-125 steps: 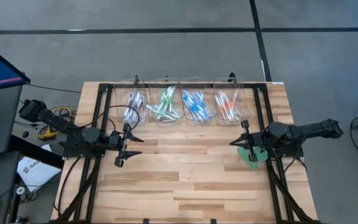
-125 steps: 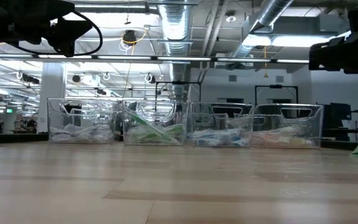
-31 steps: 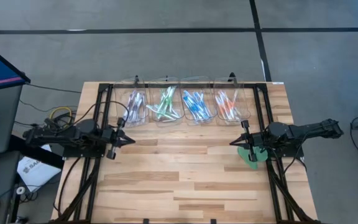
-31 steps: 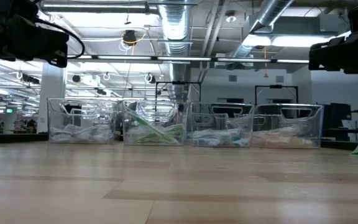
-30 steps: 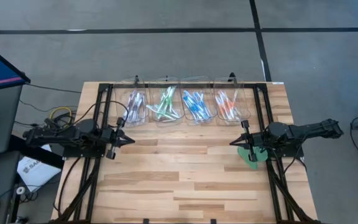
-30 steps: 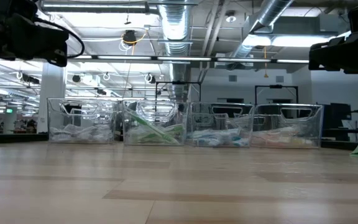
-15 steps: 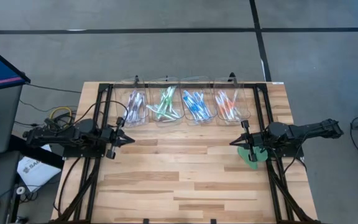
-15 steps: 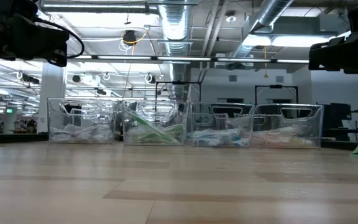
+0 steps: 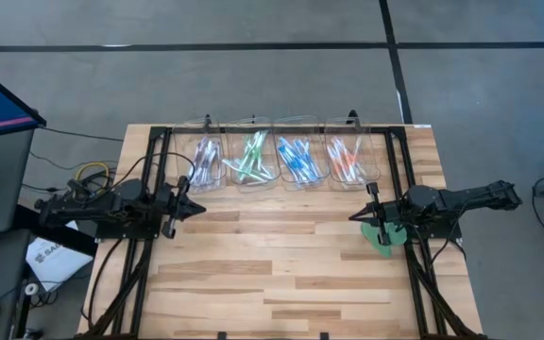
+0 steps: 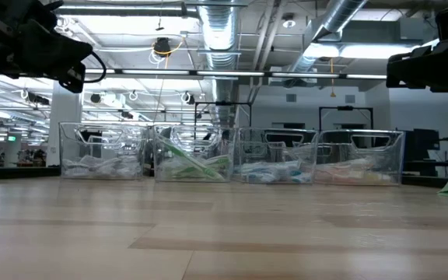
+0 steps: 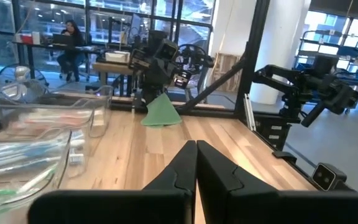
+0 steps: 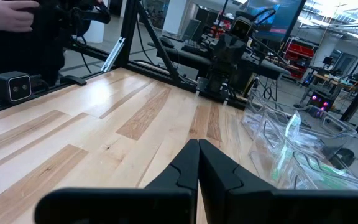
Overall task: Pick & Place Toothbrushes
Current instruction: Return to Home Position
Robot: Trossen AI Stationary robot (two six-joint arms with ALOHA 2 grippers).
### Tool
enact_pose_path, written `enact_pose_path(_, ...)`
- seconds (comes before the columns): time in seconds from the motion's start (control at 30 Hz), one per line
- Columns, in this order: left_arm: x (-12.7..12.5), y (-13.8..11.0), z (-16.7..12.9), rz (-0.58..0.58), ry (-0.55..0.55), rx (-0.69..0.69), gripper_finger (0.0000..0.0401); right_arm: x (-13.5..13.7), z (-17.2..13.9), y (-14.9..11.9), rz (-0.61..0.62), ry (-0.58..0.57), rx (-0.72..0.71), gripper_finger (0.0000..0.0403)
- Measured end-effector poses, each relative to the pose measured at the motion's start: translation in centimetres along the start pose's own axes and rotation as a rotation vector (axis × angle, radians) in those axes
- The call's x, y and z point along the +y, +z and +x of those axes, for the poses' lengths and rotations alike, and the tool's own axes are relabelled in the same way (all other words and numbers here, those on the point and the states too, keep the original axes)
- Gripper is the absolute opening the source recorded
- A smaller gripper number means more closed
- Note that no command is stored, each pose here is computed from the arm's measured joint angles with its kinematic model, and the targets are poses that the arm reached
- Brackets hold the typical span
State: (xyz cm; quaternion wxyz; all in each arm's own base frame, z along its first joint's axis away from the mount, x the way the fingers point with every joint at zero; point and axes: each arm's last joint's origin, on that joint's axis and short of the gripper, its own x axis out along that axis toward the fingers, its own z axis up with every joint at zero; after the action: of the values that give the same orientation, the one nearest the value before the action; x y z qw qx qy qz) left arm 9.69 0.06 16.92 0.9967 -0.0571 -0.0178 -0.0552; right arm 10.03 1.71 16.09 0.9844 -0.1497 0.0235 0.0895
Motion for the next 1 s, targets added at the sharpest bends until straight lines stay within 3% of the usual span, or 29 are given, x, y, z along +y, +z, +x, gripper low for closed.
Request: enact_pose_path(1.0,0.01,0.3,-0.01,0.014,-0.002,-0.033,0.0002,0.0,0.0,0.0,0.0,0.0,0.0,0.0)
